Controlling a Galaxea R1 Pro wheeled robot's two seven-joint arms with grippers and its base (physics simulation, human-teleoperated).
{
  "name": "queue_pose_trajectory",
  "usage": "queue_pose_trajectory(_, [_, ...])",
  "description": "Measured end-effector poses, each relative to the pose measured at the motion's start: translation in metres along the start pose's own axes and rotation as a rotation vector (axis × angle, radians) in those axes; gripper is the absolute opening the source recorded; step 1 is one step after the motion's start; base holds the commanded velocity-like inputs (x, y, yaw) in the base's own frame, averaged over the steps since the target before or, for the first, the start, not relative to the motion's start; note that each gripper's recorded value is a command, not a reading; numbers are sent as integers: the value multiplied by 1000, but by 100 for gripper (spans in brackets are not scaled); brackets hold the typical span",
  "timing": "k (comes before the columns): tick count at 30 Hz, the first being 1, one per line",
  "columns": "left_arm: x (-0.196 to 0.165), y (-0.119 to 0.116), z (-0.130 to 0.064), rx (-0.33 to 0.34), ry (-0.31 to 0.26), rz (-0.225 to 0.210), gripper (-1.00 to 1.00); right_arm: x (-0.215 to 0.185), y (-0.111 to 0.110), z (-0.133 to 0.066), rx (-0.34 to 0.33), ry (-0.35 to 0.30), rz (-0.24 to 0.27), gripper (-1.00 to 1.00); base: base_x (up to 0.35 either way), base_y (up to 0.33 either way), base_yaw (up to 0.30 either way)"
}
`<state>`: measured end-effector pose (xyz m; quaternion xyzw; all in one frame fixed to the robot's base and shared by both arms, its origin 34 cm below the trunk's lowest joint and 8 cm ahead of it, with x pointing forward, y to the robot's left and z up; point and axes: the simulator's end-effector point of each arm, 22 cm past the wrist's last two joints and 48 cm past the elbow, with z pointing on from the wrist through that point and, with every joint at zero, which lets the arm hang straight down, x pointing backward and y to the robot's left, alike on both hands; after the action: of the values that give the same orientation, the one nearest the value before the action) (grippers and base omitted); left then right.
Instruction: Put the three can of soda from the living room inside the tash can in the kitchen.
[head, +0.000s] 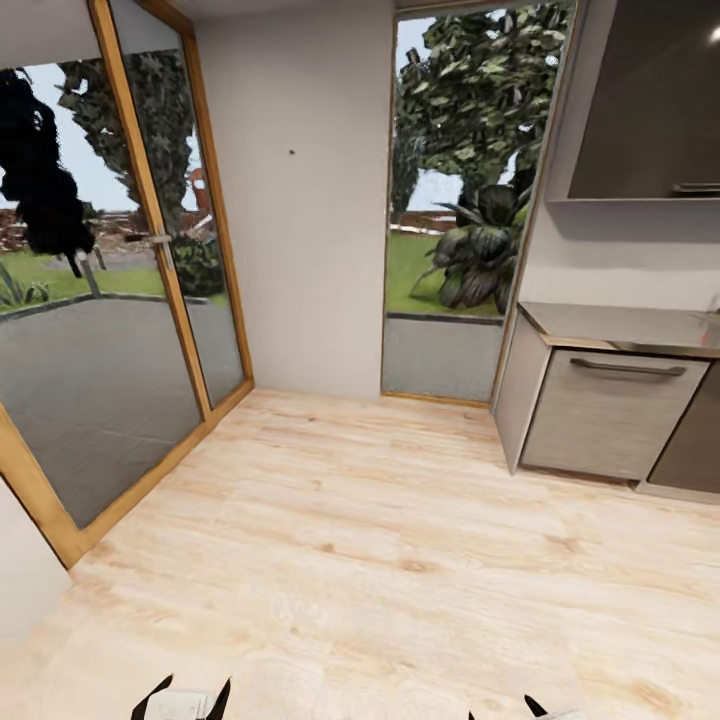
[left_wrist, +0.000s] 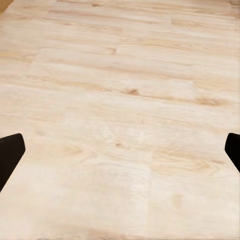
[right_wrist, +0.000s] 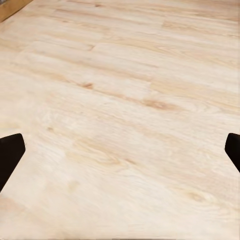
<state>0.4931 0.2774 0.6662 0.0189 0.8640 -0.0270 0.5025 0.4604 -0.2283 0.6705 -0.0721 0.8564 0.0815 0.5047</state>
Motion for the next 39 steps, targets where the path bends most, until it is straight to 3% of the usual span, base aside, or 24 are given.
queue_pose_trajectory(16, [1, 1, 0, -1, 1, -1, 100, 1, -1, 0, 2, 3, -1, 100, -14, -8, 53])
queue_pose_trajectory(39, [1, 0, 0, -1, 1, -1, 100, 1, 4, 0, -6, 3, -1, 100, 0, 0, 234])
